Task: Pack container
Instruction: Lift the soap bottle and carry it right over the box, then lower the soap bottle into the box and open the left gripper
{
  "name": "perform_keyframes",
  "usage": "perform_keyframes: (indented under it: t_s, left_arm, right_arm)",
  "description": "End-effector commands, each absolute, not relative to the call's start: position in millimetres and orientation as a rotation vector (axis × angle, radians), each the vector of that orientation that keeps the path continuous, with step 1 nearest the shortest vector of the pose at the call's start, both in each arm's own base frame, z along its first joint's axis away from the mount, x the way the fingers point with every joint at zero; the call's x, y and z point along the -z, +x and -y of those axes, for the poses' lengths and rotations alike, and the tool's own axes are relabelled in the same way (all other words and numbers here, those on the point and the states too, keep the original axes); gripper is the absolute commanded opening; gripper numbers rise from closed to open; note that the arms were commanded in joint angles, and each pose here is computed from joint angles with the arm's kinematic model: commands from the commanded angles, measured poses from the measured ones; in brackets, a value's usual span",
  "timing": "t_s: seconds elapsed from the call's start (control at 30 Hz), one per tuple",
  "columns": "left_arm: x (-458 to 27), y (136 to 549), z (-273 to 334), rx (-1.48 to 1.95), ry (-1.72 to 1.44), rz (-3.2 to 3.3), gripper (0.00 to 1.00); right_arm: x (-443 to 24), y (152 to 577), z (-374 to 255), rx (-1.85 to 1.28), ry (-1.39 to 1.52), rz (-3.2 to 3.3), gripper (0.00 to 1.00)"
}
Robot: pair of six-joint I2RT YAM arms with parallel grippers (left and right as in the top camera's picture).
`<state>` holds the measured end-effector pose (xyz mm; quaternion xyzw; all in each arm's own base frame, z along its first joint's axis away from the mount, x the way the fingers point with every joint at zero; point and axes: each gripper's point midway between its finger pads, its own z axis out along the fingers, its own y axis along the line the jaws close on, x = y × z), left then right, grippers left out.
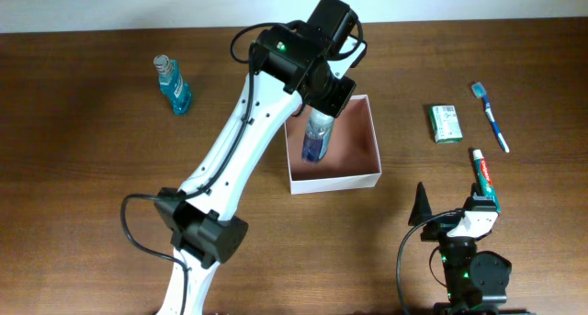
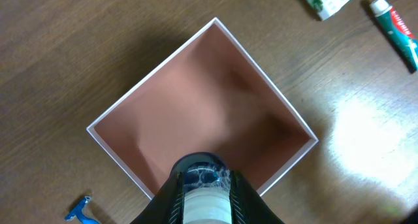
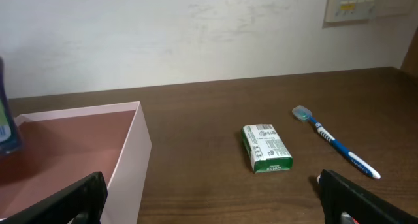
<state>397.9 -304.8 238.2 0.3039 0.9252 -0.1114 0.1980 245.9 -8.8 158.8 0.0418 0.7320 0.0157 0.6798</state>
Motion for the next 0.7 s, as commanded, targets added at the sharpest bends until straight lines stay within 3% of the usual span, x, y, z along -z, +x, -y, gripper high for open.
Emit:
perform_keyframes:
  t_s: [0.0, 0.5, 0.53, 0.67]
  left_arm:
    - [-239.5, 401.5, 307.3, 0.308, 0.839, -2.575, 0.12]
    - [-185.8, 421.0, 313.1, 0.234, 0.856, -2.646, 0.13]
    - [-185.7, 423.1, 310.4, 0.209, 0.849, -2.644, 0.24]
    - [-186.0, 426.7, 307.0, 0.192, 0.838, -2.640, 0.27]
  right_arm:
    - [-156.3, 245.8, 10.9, -0.034, 0.112, -1.643, 0.98]
    - [-156.3, 245.8, 10.9, -0.034, 0.112, -1.643, 0.98]
    - [-156.2, 245.8, 10.9, -0.034, 0.112, -1.643, 0.98]
    - [-156.3, 245.8, 10.9, -0.034, 0.112, -1.643, 0.98]
